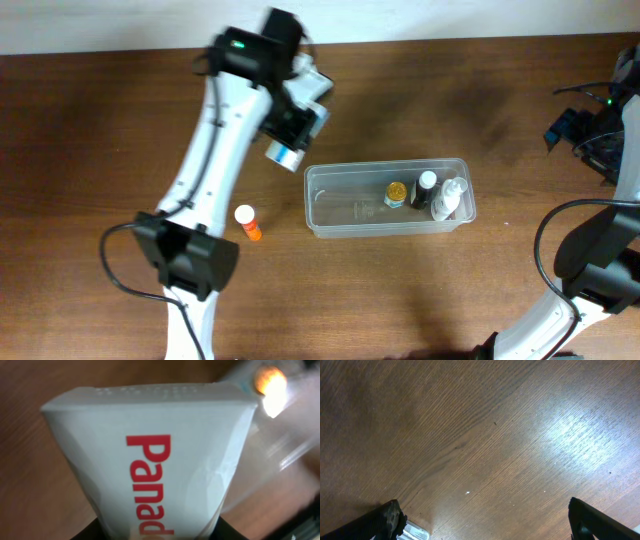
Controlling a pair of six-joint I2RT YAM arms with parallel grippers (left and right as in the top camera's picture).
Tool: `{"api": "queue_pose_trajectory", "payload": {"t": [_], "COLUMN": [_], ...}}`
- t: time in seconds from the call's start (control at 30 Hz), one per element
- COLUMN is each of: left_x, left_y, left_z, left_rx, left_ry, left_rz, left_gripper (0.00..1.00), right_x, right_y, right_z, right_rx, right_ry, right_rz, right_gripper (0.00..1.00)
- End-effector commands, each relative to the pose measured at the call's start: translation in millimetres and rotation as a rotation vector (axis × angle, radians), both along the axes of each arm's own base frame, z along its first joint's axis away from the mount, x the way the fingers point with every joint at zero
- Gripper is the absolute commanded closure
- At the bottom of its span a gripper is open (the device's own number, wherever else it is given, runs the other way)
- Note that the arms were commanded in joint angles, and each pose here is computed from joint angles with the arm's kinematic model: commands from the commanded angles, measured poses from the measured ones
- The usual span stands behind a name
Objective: Pack container
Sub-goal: 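Carry the Panadol box over the container and release it inside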
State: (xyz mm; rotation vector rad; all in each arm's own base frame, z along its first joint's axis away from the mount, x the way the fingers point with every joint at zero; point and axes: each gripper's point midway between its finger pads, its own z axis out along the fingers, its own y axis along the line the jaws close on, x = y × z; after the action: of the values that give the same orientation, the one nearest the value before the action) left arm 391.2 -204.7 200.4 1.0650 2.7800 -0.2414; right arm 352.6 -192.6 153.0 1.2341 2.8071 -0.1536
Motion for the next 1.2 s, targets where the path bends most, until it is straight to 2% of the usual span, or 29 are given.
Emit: {"api": "queue_pose_trajectory", "payload": {"t": [0.0,0.23,0.47,0.77,0.8,0.87,1.17], "left_x": [-28.7,-76.6,-98.3,-81.8,-79.8,-76.7,-69.5], "left_y": [-39.5,-89.0,-101.1,-104.8,-104.9,-106.8,-104.0], "left_z": [-1.9,-7.4,-21.8,-38.2,-40.1,-44.0,-47.5], "left_rx": [-0.003,-0.005,0.018,0.048,0.053,0.053,0.079], "left_ry": [0.003,0.014,0.029,-0.022,-0.028,-0.038,-0.058], "left_rz": [-0.262,-0.572,-0.78,-0.779,-0.778,-0.778,-0.768], "left_gripper": [0.56,0.56,0.56,0.55,0.48,0.42,0.42], "right_x": [-0.3,-0.3,-0.4,-0.3,-0.3,-0.3,-0.3], "right_y": [-0.7,-0.7,-0.6,-0.7,-0.7,-0.7,-0.7], "right_z": [1.7,1.7,1.6,1.7,1.7,1.7,1.7], "right_rx": [-0.007,-0.007,-0.006,-0.007,-0.007,-0.007,-0.007], "right_ry": [-0.003,-0.003,-0.003,-0.003,-0.003,-0.003,-0.003], "right_rz": [-0.009,-0.009,-0.009,-0.009,-0.009,-0.009,-0.009], "right_gripper": [0.02,0.02,0.02,0.02,0.02,0.02,0.02]}}
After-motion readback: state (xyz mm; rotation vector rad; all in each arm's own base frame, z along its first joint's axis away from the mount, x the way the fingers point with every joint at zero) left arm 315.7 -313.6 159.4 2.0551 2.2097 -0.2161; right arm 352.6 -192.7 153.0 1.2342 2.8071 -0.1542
